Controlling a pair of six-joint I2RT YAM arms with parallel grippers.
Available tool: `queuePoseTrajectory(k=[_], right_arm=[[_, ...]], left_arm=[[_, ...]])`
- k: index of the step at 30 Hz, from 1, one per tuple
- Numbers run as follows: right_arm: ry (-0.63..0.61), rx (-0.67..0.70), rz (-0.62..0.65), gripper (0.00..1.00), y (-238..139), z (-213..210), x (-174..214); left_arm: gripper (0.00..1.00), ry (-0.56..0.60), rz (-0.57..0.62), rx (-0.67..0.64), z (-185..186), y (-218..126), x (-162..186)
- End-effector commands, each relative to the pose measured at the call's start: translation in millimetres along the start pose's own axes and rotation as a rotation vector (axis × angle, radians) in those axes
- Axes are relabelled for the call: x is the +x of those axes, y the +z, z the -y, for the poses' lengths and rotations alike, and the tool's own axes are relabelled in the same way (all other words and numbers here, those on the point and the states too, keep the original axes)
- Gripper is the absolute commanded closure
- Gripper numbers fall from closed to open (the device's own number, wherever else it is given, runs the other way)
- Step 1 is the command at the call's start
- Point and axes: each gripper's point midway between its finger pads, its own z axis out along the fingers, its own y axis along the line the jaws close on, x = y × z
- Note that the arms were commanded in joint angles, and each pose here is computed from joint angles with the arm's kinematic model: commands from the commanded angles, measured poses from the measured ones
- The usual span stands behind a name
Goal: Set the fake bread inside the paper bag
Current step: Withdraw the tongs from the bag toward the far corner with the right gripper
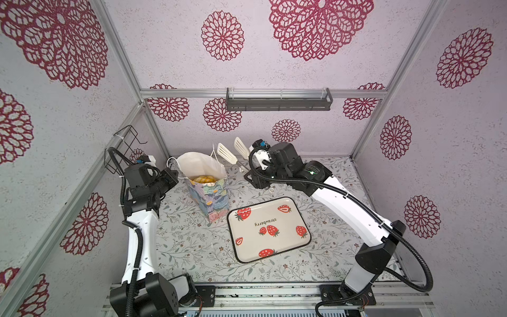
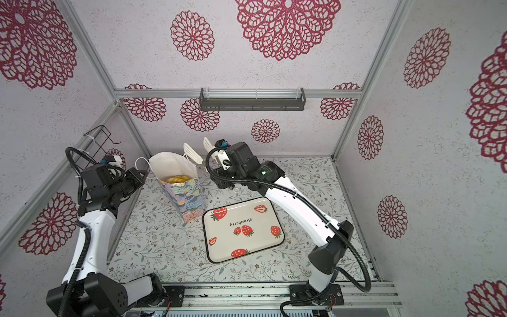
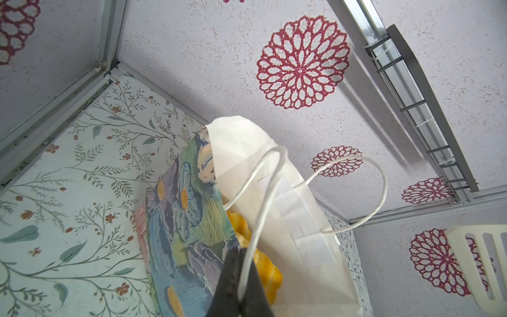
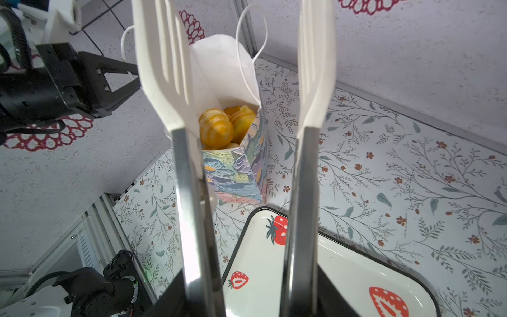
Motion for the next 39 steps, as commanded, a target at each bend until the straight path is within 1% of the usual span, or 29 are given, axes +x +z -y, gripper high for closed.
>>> queuePoseTrajectory(k=[1, 12, 19, 20, 25, 29, 35, 39], right_arm=[[0.011, 0.007, 0.137, 0.49, -29, 6, -27], [0.059, 0.049, 0.164, 0.49, -50, 33, -11], [0.084, 0.079, 0.161, 0.49, -57, 47, 3], [0.091, 0.085, 0.159, 0.49, -58, 51, 5], [0.123, 0.127, 0.151, 0.49, -65, 69, 18], [0.146, 0.156, 0.152, 0.49, -73, 82, 28], [0.192, 0.204, 0.151, 0.49, -84, 105, 42], [0.234, 0.247, 0.14, 0.49, -88, 124, 54]], left_arm=[[1.0, 0.028, 0.046, -0.027, 4, -5, -17], [1.0, 0.022, 0.052, -0.092, -5, 9, -41], [1.0, 0.012, 0.02, -0.084, -6, 12, -35], [0.96, 0.014, 0.021, -0.088, -6, 10, -34], [0.67, 0.027, 0.039, -0.101, -6, -1, -30], [0.51, 0.036, 0.054, -0.104, -2, -11, -30], [0.35, 0.047, 0.074, -0.112, 4, -28, -30], [0.28, 0.062, 0.09, -0.131, 6, -41, -28]])
